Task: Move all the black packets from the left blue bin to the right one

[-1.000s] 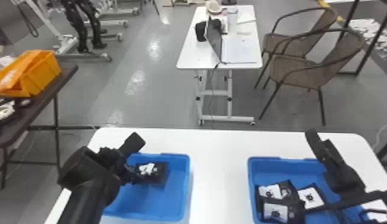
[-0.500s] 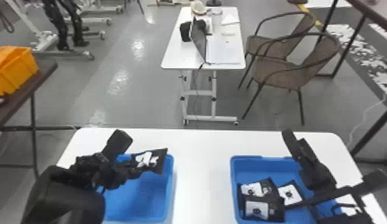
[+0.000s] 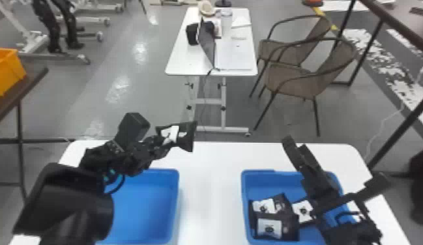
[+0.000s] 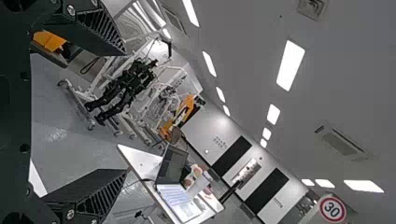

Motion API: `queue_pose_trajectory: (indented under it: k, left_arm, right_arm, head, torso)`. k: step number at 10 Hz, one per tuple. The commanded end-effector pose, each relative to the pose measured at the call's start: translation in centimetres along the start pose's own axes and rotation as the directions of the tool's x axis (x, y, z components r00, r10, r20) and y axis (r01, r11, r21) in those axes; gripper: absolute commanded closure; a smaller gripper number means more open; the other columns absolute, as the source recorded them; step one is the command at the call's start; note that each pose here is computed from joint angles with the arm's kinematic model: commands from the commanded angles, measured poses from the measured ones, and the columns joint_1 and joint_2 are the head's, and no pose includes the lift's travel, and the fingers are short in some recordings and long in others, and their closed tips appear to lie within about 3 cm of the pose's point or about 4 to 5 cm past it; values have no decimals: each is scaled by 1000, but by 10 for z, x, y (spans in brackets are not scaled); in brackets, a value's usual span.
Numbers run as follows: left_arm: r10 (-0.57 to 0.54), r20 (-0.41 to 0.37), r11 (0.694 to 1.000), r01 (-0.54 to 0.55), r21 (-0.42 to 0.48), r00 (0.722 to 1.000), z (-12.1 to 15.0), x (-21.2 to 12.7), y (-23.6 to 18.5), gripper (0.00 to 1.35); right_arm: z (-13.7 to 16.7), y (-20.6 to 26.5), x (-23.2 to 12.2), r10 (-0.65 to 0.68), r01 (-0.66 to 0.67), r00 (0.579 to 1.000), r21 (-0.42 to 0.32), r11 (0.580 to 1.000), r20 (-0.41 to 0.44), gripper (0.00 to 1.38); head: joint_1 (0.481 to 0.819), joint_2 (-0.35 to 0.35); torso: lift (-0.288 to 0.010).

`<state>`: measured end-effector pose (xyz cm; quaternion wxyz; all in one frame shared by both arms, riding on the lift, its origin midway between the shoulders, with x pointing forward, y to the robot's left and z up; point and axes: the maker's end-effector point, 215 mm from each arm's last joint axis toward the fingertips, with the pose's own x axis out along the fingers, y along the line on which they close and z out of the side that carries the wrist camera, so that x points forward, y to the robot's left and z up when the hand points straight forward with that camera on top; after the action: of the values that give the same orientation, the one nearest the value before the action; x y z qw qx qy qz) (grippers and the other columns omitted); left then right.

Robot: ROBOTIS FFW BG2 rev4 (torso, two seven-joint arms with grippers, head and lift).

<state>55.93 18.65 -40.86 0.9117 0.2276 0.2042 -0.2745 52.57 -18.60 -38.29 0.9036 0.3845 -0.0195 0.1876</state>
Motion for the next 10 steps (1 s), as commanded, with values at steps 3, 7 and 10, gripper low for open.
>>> queue_pose_trajectory:
  k: [3, 7, 10]
  left_arm:
    - [-88, 297, 995, 98, -20, 951, 116, 25, -31, 990]
    - [-214, 328, 974, 225, 3, 920, 145, 49, -82, 990]
    - [-260, 319, 962, 273, 7, 911, 145, 59, -97, 990]
  right_arm:
    - [-10, 24, 21, 63, -65, 997, -41, 997, -45, 117]
    - [16, 55, 53, 136, -134, 991, -122, 983, 3, 111]
    - [4, 76, 69, 179, -180, 984, -114, 977, -22, 116]
  head:
    - [695, -29]
    - [695, -99]
    - [691, -106]
  torso:
    - [0]
    - [0]
    - [0]
